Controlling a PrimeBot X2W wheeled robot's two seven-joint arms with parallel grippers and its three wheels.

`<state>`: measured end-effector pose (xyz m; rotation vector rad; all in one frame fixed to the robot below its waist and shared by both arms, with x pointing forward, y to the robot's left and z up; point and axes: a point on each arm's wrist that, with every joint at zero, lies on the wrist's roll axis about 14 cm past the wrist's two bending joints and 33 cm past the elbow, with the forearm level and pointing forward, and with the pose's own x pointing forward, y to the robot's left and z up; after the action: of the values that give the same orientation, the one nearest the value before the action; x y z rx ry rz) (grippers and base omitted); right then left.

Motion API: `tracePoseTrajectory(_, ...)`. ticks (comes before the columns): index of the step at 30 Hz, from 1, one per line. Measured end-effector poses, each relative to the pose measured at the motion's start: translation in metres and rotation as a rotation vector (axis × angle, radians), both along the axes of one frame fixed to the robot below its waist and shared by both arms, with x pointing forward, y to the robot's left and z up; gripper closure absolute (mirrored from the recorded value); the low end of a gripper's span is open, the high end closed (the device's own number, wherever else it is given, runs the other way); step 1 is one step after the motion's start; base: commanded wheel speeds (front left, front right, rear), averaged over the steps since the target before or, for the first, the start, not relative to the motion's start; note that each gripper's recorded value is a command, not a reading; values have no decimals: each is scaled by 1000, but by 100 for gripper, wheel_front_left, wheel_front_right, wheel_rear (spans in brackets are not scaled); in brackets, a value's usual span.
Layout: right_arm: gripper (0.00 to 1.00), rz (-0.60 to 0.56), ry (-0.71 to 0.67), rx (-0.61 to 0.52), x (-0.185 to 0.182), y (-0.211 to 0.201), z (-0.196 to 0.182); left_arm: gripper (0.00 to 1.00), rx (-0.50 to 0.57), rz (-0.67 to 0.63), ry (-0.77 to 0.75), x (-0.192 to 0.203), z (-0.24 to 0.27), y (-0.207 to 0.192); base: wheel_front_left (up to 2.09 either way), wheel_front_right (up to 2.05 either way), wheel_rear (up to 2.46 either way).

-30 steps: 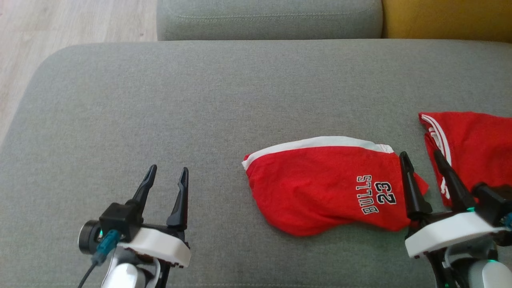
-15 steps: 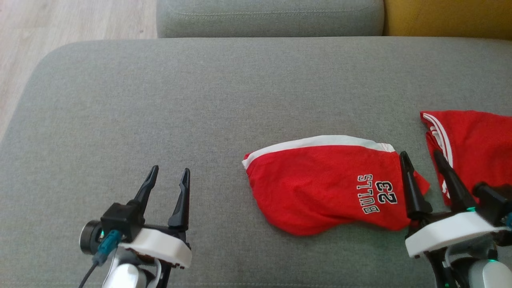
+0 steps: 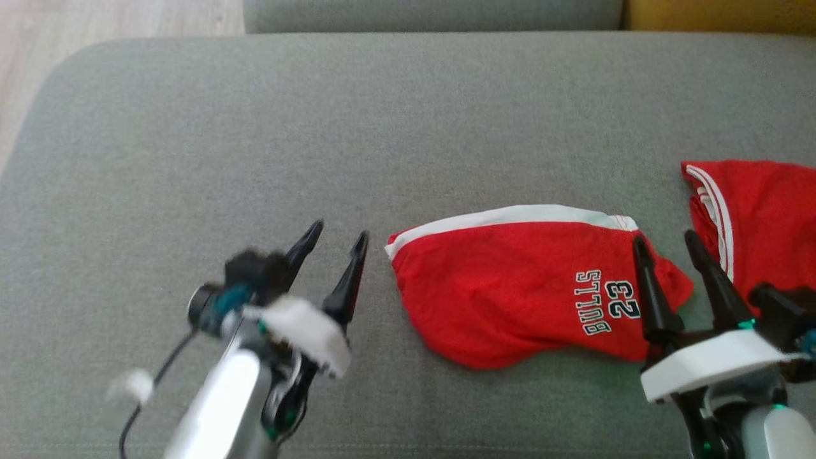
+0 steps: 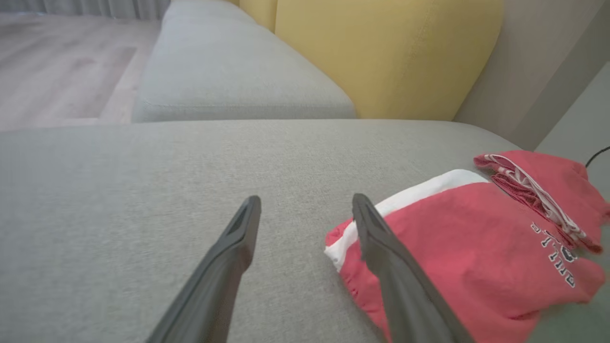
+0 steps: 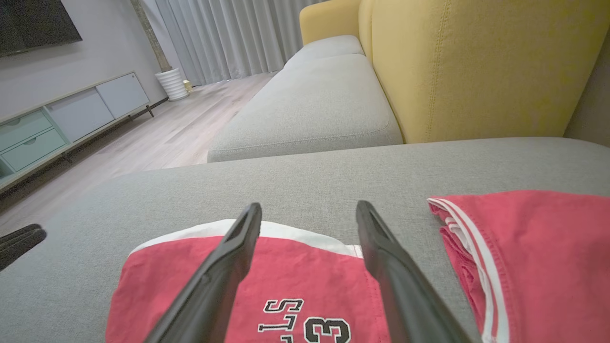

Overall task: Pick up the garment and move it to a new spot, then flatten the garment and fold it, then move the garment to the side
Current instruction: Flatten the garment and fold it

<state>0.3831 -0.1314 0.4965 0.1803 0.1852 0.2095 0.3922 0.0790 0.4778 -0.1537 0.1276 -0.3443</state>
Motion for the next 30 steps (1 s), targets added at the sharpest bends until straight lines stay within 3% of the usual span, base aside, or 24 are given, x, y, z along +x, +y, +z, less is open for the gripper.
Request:
tracePoseTrajectory(5,0,0,3,5,8,1,-2,0,-22,-80,144,19,-25,-22,0,0,0)
tracePoseTrajectory(15,0,-59,54,9,6,-18,-19,0,-29,-194,349,11,-78,-55,0,0,0)
tracePoseTrajectory(16,0,-61,53,9,6,-19,-20,13,-30,-196,353,12,-79,-55,0,0,0)
tracePoseTrajectory(18,0,-65,56,9,6,-20,-21,95,-26,-198,347,16,-79,-56,0,0,0)
tracePoseTrajectory(19,0,-66,56,9,6,-20,-21,100,-31,-197,339,18,-78,-57,0,0,0)
tracePoseTrajectory(30,0,-101,80,-9,22,-40,-29,100,-38,-173,283,22,-71,-49,0,0,0)
